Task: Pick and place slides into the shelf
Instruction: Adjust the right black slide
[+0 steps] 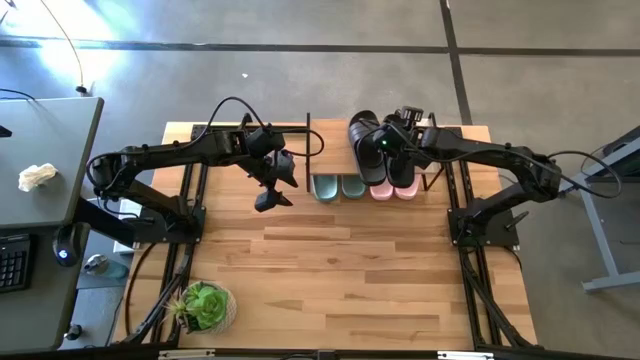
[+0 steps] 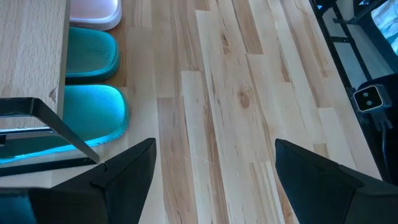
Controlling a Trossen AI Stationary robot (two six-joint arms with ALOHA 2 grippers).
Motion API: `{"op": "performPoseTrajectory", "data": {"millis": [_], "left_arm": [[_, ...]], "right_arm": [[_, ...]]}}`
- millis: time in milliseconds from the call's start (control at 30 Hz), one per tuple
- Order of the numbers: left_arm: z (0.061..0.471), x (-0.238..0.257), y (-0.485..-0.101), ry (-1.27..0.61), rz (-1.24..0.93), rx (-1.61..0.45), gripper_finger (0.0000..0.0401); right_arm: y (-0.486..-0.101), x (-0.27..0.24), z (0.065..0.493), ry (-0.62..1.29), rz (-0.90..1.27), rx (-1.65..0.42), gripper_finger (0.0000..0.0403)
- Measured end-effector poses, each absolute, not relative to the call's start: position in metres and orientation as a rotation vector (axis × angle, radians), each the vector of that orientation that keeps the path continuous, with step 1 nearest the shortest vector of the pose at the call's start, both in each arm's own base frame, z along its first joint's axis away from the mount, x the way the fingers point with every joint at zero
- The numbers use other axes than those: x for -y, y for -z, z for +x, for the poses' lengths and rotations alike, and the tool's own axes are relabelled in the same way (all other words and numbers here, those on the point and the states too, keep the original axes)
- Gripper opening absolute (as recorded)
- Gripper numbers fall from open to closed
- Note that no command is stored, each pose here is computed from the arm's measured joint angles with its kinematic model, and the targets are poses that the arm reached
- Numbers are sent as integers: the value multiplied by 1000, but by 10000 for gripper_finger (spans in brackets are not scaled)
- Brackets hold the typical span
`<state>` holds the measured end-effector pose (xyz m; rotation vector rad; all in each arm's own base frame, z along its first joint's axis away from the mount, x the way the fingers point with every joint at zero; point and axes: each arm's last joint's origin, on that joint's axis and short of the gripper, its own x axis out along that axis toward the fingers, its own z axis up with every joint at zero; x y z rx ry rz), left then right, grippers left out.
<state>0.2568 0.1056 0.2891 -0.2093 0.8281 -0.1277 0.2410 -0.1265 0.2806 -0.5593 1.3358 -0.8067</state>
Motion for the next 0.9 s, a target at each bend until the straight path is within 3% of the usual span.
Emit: {"op": "performPoseTrajectory", "data": {"millis": [333,900], "left_arm": [[257,-106,-289,128,-209,-828,308],[257,-106,-289,128,-210,-830,308]], "right_arm": [[-280,126,242,781,-545,-1328,9],[-280,127,241,786,-554,-1334,115]]}}
